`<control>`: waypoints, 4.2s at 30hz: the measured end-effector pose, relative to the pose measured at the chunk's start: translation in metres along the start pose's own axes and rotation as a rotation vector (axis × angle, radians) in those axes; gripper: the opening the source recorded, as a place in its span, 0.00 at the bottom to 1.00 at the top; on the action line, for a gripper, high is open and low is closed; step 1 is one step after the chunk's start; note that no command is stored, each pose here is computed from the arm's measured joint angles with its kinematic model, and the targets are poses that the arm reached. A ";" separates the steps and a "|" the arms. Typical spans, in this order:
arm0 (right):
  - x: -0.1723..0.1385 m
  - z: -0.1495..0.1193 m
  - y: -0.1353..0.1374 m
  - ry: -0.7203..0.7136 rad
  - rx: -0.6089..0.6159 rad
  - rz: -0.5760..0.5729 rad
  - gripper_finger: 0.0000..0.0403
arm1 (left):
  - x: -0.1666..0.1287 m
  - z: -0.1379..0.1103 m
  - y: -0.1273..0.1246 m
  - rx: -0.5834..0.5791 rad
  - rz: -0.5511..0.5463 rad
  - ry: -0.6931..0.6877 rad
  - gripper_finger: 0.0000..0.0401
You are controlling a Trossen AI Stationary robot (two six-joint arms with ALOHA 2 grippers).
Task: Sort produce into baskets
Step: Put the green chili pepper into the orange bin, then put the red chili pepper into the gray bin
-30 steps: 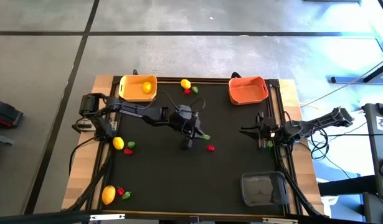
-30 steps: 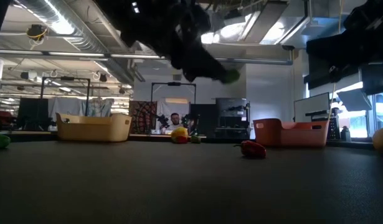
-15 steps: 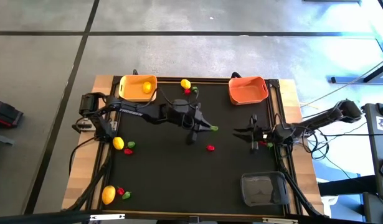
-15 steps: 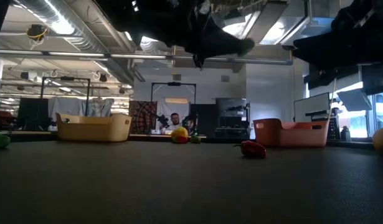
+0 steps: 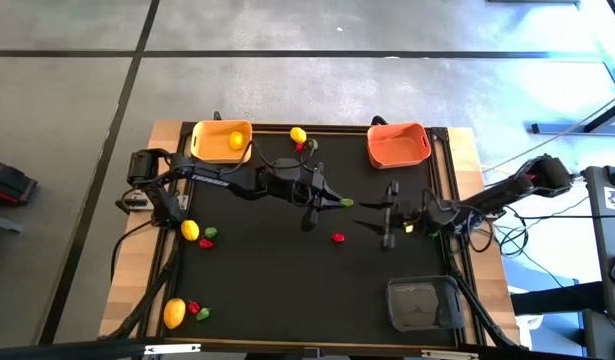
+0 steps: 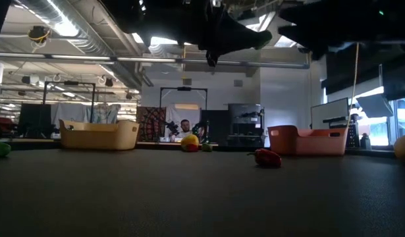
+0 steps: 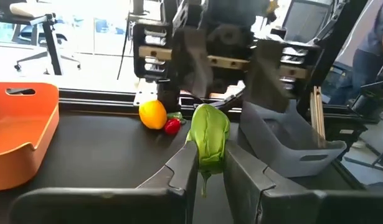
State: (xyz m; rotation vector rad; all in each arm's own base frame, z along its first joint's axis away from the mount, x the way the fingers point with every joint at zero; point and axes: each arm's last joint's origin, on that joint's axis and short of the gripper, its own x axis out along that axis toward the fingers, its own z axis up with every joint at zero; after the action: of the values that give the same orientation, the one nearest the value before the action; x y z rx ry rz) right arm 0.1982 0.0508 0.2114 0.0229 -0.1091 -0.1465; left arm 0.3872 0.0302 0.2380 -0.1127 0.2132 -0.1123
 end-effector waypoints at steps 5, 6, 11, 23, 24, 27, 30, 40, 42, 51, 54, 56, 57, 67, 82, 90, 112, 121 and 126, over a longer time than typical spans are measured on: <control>0.025 0.009 0.011 0.016 -0.095 -0.050 0.39 | 0.001 0.000 -0.005 0.008 -0.014 -0.005 0.16; 0.028 0.010 0.012 0.025 -0.110 -0.059 0.39 | 0.001 0.000 -0.006 0.010 -0.017 -0.005 0.16; 0.037 0.012 0.016 0.096 -0.167 -0.081 0.39 | 0.002 0.000 -0.011 0.041 -0.028 -0.004 0.16; 0.036 0.009 0.016 0.154 -0.195 -0.068 0.25 | 0.002 0.000 -0.014 0.056 -0.035 -0.001 0.16; 0.036 0.009 0.016 0.154 -0.195 -0.066 0.22 | 0.002 0.000 -0.014 0.056 -0.035 0.000 0.16; 0.035 0.008 0.015 0.173 -0.203 -0.057 0.15 | 0.002 -0.001 -0.013 0.059 -0.036 0.004 0.16; 0.032 0.011 0.014 0.180 -0.199 -0.054 0.09 | 0.002 0.000 -0.013 0.065 -0.034 0.000 0.16; 0.027 0.016 0.012 0.191 -0.200 -0.025 0.01 | 0.001 0.001 -0.012 0.046 -0.032 -0.003 0.17; 0.027 0.016 0.012 0.196 -0.205 -0.025 0.01 | 0.001 0.000 -0.011 0.040 -0.030 0.006 0.20; 0.026 0.016 0.008 0.202 -0.245 -0.151 0.01 | -0.015 0.000 -0.008 0.023 -0.004 0.153 0.44; 0.028 0.018 0.004 0.242 -0.297 -0.274 0.01 | -0.026 -0.001 -0.005 0.004 0.018 0.240 0.46; 0.031 0.021 -0.001 0.288 -0.342 -0.355 0.01 | -0.029 -0.005 -0.003 -0.007 0.038 0.303 0.46; 0.033 0.023 -0.005 0.313 -0.360 -0.389 0.01 | -0.030 -0.008 -0.002 -0.011 0.048 0.333 0.45; 0.050 0.037 -0.075 0.563 -0.353 -0.658 0.01 | -0.028 -0.018 -0.001 -0.008 0.089 0.399 0.44; 0.031 0.022 -0.186 0.680 0.012 -0.823 0.01 | -0.028 -0.018 -0.001 -0.004 0.089 0.400 0.44; 0.025 -0.007 -0.225 0.770 0.170 -0.892 0.01 | -0.028 -0.018 -0.001 -0.004 0.089 0.400 0.44; 0.031 -0.048 -0.242 0.888 0.205 -0.907 0.01 | -0.028 -0.018 -0.001 -0.004 0.089 0.401 0.44; 0.031 -0.048 -0.242 0.895 0.186 -0.912 0.19 | -0.028 -0.018 -0.001 -0.005 0.089 0.401 0.44; 0.029 -0.034 -0.239 0.866 0.137 -0.897 0.26 | -0.028 -0.018 -0.001 -0.006 0.089 0.401 0.44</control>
State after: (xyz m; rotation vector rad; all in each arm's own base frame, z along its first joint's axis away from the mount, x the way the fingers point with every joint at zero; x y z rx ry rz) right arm 0.1962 -0.1899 0.1732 0.2702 0.7723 -1.0073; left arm 0.3561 0.0308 0.2261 -0.0853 0.6180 -0.0447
